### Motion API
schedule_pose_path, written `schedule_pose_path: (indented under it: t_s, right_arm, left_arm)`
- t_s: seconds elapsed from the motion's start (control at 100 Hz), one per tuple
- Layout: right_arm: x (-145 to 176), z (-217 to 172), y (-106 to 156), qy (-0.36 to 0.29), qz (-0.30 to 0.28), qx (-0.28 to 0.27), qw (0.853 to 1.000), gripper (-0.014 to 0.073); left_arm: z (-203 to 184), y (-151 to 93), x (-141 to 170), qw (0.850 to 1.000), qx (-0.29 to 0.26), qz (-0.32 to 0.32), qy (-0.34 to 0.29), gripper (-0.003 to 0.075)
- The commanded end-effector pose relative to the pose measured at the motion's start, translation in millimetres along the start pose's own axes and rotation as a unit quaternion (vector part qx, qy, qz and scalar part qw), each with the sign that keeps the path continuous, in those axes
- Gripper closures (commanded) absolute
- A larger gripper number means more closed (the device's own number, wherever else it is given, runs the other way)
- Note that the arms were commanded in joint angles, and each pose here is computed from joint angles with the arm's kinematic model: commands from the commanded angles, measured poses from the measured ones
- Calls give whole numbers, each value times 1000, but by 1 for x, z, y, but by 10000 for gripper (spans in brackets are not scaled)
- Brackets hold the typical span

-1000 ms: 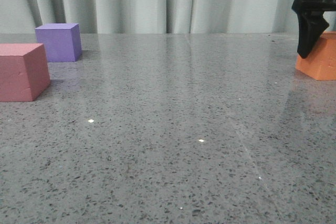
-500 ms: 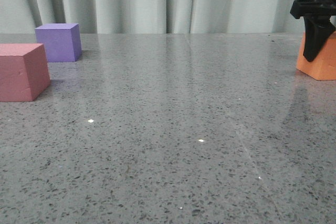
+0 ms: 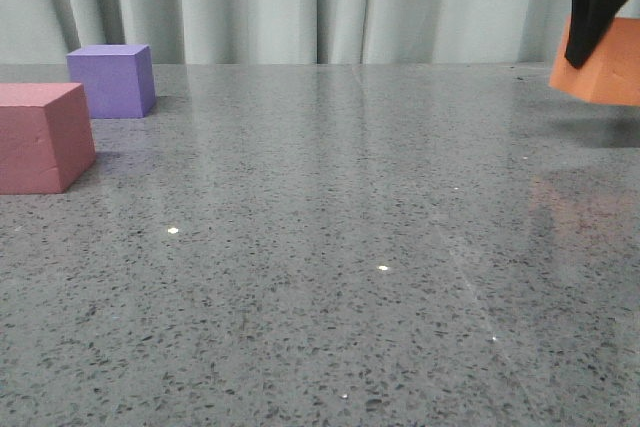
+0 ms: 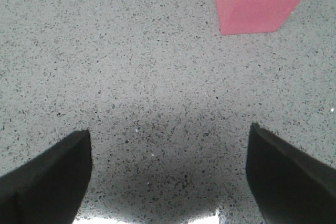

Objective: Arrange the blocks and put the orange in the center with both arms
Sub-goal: 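Lift the orange cube with the right gripper and carry it toward the table center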

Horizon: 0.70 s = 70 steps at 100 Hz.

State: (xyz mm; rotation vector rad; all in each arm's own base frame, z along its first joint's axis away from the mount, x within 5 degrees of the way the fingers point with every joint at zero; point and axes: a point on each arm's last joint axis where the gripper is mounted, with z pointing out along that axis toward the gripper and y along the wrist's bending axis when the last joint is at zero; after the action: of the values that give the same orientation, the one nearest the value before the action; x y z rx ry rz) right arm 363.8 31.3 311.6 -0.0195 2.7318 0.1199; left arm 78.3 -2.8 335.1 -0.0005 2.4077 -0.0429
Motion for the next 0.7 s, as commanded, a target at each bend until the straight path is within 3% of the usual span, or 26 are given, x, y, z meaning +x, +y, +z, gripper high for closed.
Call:
schedule_pose_path:
  t_s: [0.0, 0.47, 0.69]
  right_arm:
    - [-6, -33, 13, -39, -13, -21, 999, 285]
    - [1, -44, 116, -101, -38, -112, 988, 285]
    - [8, -29, 152, -88, -36, -125, 988, 285]
  left_arm:
    - [-6, -1, -12, 999, 3, -2, -36, 155]
    - [-6, -1, -12, 999, 3, -2, -36, 155]
    - [-6, -1, -12, 999, 4, -3, -36, 155]
